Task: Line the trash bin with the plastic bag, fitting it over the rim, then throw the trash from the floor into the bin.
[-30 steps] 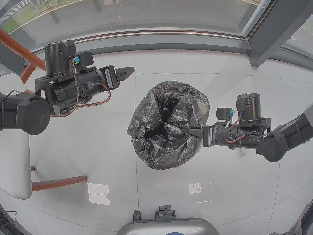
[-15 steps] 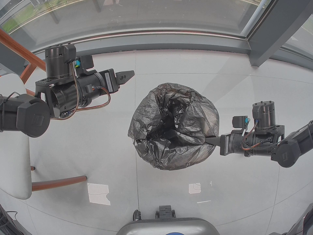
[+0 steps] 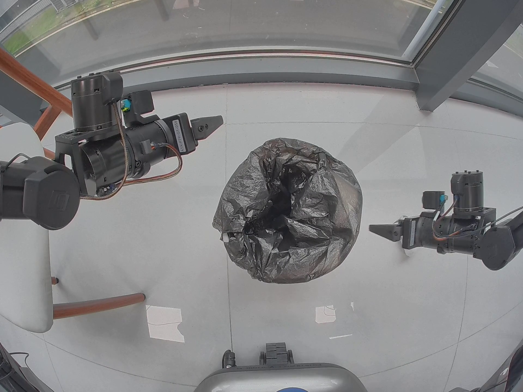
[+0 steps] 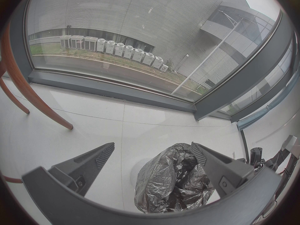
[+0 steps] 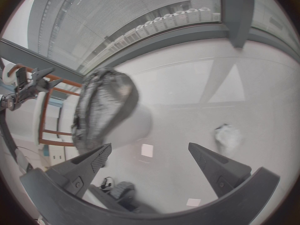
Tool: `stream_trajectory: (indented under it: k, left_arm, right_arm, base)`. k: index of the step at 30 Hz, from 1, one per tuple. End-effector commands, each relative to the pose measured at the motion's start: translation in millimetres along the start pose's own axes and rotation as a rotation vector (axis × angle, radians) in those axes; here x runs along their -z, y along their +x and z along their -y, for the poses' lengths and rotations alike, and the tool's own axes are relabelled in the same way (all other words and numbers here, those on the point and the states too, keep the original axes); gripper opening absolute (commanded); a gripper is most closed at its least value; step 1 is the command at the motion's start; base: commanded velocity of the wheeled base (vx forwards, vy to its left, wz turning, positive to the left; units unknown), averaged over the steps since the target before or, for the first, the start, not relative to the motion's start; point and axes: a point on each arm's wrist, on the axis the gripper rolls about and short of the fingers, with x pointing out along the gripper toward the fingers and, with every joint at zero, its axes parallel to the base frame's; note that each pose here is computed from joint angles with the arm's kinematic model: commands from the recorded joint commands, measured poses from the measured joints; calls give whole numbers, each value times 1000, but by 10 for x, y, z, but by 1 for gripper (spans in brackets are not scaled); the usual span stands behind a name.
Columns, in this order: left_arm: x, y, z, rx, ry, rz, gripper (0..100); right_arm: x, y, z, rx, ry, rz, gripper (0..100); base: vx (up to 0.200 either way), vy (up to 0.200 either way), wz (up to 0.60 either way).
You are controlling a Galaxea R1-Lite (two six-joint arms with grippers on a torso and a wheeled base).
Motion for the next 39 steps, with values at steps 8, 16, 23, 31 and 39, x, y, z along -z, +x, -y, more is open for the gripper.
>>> stream_trajectory:
  k: [8, 16, 23, 31, 39]
  left_arm:
    - [30, 26, -4, 0, -1, -10, 100]
    - [53, 48, -11, -2, -1, -18, 100]
    - [58, 53, -12, -3, -1, -19, 100]
    - [86, 83, -21, -7, -1, -27, 100]
    - [90, 83, -22, -6, 4, -29, 100]
  right_arm:
    - [388, -79, 1281, 280, 104, -98, 100]
    - [643, 106, 1748, 338, 69, -134, 100]
    - [675, 397, 1899, 329, 40, -101, 100]
    - [698, 793, 2046, 313, 13, -91, 100]
    - [698, 1102, 2068, 293, -18, -82, 100]
  base:
    - [0, 0, 0]
    - [0, 0, 0]
    - [0, 0, 0]
    - [0, 0, 0]
    - [0, 0, 0]
